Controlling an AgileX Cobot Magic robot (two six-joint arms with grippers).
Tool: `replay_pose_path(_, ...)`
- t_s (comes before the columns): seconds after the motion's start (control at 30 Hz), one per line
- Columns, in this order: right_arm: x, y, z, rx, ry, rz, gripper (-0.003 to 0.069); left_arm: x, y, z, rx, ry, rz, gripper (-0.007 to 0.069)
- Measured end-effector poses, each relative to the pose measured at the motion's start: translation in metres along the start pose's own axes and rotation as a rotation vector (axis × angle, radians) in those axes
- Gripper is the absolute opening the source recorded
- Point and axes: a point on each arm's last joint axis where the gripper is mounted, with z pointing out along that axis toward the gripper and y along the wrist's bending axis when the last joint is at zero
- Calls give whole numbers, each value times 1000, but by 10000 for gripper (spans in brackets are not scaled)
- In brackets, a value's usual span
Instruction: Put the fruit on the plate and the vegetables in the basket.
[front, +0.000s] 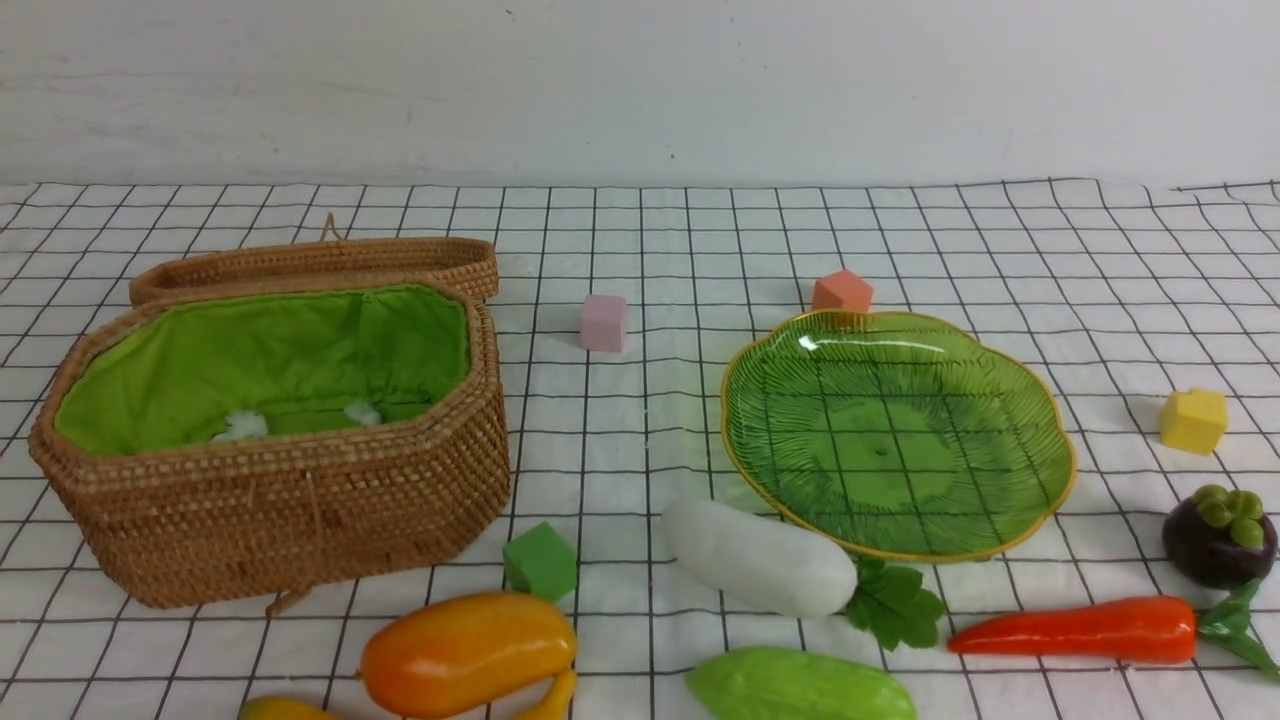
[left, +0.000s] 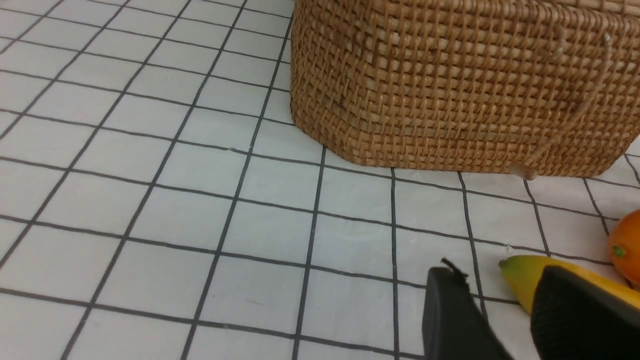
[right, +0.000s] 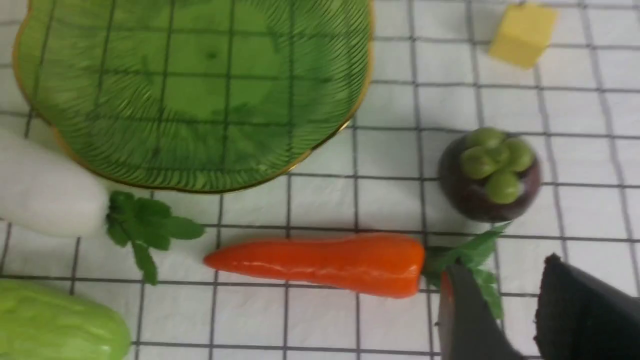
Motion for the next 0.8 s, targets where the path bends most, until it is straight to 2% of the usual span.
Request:
replay_pose_path(0.17, -30, -9, 23, 8, 76, 163, 321, 0, 0, 0, 0, 0, 0, 239)
replay_pose_path(0.27, -45, -28, 48, 46, 149, 278, 458, 0, 0, 0, 0, 0, 0, 239)
replay_pose_path(0.3, -45, -29, 52, 46, 159, 285, 458, 0, 0, 0, 0, 0, 0, 239)
replay_pose_path(0.33, -46, -37, 65, 54, 188, 315, 532, 0, 0, 0, 0, 0, 0, 239)
replay_pose_path(0.4, -43, -44, 83, 63, 240, 338, 612, 0, 0, 0, 0, 0, 0, 239)
replay_pose_path(0.47, -37, -56, 105, 79, 301, 369, 664, 0, 0, 0, 0, 0, 0, 239)
replay_pose_path(0.63, -28, -71, 139, 87, 346, 415, 670, 0, 0, 0, 0, 0, 0, 239)
replay_pose_path(0.8, -16, -77, 178, 75, 390, 416, 615, 0, 0, 0, 0, 0, 0, 239)
